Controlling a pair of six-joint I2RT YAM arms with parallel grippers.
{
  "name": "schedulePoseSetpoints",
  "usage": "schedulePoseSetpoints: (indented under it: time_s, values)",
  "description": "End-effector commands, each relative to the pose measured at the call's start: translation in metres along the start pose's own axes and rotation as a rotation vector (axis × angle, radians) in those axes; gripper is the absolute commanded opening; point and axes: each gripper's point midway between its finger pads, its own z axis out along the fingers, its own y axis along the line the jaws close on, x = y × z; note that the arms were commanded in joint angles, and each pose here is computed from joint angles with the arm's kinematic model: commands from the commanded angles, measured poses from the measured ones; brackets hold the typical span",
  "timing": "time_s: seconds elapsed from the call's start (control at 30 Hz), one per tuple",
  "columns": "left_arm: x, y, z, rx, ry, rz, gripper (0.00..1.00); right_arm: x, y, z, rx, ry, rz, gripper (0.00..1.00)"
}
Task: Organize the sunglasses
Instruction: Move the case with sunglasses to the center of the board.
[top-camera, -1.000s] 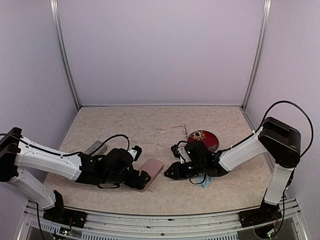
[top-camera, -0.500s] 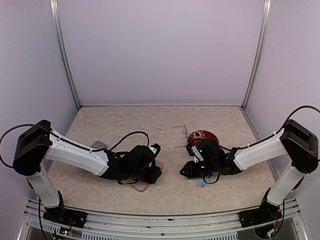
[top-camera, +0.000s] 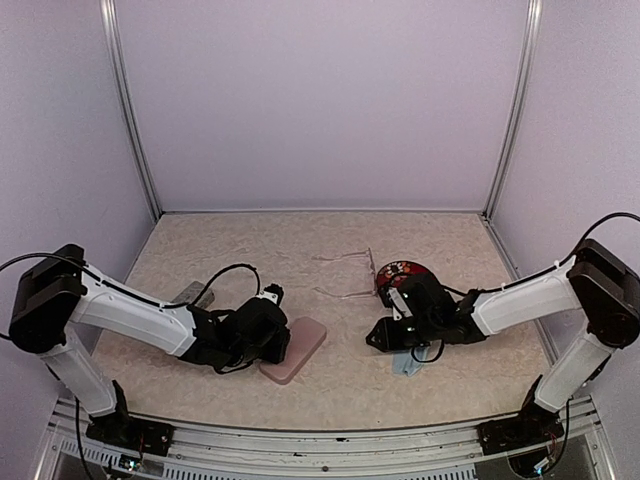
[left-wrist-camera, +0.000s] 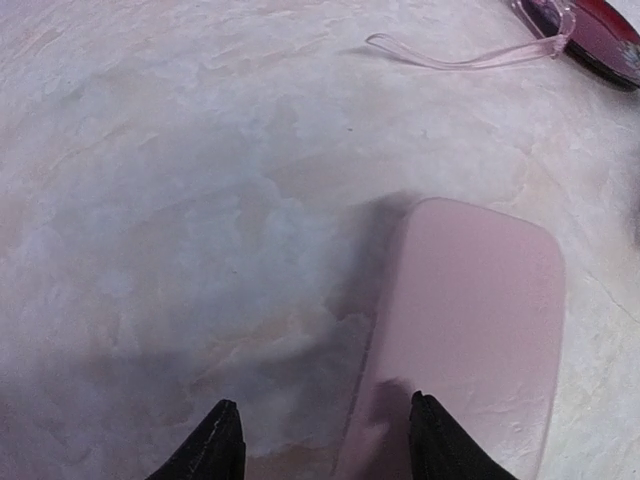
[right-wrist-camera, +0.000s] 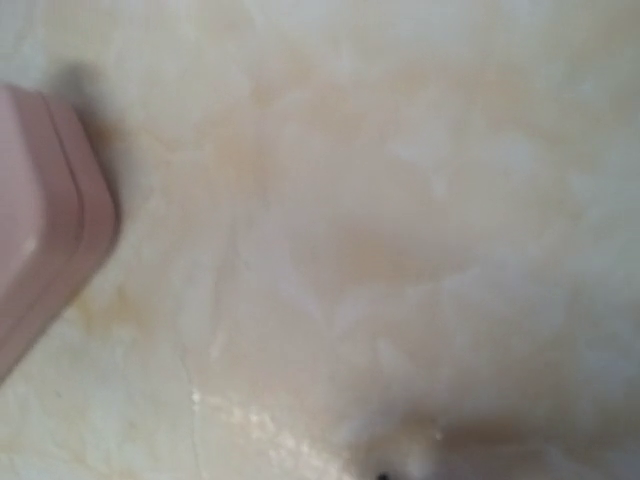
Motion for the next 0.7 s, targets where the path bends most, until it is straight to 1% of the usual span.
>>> schedulePoseSetpoints:
  time_s: [0.0,0.1,0.17,0.3,0.4,0.57,0.67]
  values:
    - [0.031,0.040,-0.010,-0.124,0.087,0.063,0.61,-0.022,0.004,-0.014,0.009,-0.056,-0.016,0.25]
    - [0.007,0.023,-0.027,-0.069,0.005,0.052,0.75,-0.023,0.003,-0.016,0.012,-0.060,-0.012,0.26]
    - [-0.007,0.009,-0.036,-0.023,-0.036,0.053,0.82,-0.023,0.001,-0.017,0.017,-0.063,-0.008,0.28]
    - [-0.022,-0.021,-0.044,0.061,-0.074,0.103,0.88,-0.024,-0.008,-0.023,0.054,-0.072,0.002,0.32]
    - [-0.019,-0.039,-0.035,0.075,-0.058,0.173,0.92,-0.030,-0.023,-0.033,0.104,-0.088,0.017,0.39]
    - [-0.003,-0.066,-0.014,0.023,-0.018,0.321,0.98,-0.048,-0.050,-0.059,0.199,-0.136,0.039,0.54]
    - [0.006,-0.064,0.000,-0.051,0.016,0.362,0.99,-0.062,-0.064,-0.070,0.249,-0.166,0.036,0.60]
